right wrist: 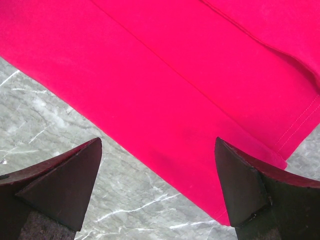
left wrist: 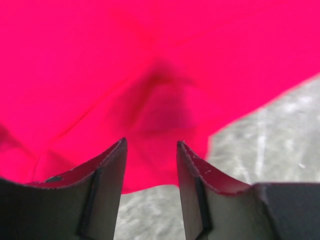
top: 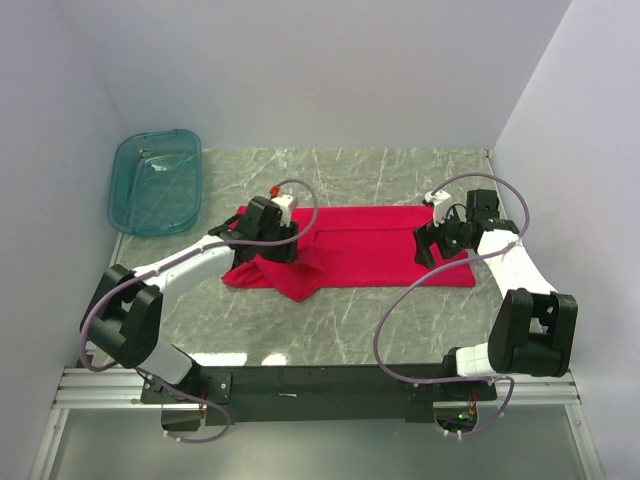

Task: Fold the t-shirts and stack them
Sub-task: Fold the tshirt

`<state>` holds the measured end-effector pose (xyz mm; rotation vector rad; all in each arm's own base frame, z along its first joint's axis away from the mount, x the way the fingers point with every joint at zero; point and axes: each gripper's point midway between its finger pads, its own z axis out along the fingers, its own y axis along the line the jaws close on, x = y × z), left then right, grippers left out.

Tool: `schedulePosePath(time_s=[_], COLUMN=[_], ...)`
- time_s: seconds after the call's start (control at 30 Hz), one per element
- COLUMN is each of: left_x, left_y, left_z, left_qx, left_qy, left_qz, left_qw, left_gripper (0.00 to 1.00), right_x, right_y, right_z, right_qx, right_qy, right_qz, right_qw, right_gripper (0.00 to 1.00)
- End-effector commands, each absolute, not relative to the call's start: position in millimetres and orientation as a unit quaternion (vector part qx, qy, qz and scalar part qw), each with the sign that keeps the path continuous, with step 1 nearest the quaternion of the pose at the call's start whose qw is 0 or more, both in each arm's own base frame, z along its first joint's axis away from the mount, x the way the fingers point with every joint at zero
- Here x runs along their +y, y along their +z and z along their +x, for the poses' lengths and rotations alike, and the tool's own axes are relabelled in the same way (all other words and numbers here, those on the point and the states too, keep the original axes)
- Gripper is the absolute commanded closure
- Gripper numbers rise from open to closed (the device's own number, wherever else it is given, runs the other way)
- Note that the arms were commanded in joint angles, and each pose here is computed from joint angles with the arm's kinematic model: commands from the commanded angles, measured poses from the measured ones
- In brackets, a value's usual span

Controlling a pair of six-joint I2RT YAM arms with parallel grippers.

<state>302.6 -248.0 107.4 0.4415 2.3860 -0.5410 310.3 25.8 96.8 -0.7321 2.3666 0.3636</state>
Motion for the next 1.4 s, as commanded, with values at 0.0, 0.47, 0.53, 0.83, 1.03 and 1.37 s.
schedulePosePath(time_s=[0.0, 0.47, 0.53, 0.83, 1.03, 1.37], left_x=[-237.2, -244.5, -249.3, -271.3, -280.7, -241.5], left_y=[80.8, 43.5, 43.4, 56.1, 63.6, 87.2], left_z=[297.8, 308.1, 306.8, 301.4, 303.8, 327.7], left_qx=[0.923, 0.941, 0.939, 0.921, 0.916, 0.921], left_qy=[-0.216, -0.205, -0.216, -0.279, -0.294, -0.184], left_qz=[0.124, 0.107, 0.111, 0.134, 0.140, 0.110], left_qw=[0.294, 0.248, 0.242, 0.235, 0.236, 0.326], left_gripper=[0.51, 0.52, 0.54, 0.63, 0.69, 0.57], right_x=[24.2, 22.8, 22.9, 21.3, 20.5, 19.3], right_y=[105.3, 104.4, 104.6, 105.7, 107.8, 107.5], right_z=[313.9, 313.0, 313.8, 313.9, 314.5, 314.2], right_qx=[0.890, 0.892, 0.891, 0.892, 0.891, 0.890], right_qy=[0.131, 0.134, 0.135, 0.136, 0.136, 0.139], right_qz=[-0.280, -0.275, -0.276, -0.273, -0.271, -0.270], right_qw=[0.335, 0.333, 0.334, 0.335, 0.338, 0.340], right_gripper=[0.00, 0.00, 0.00, 0.00, 0.00, 0.00])
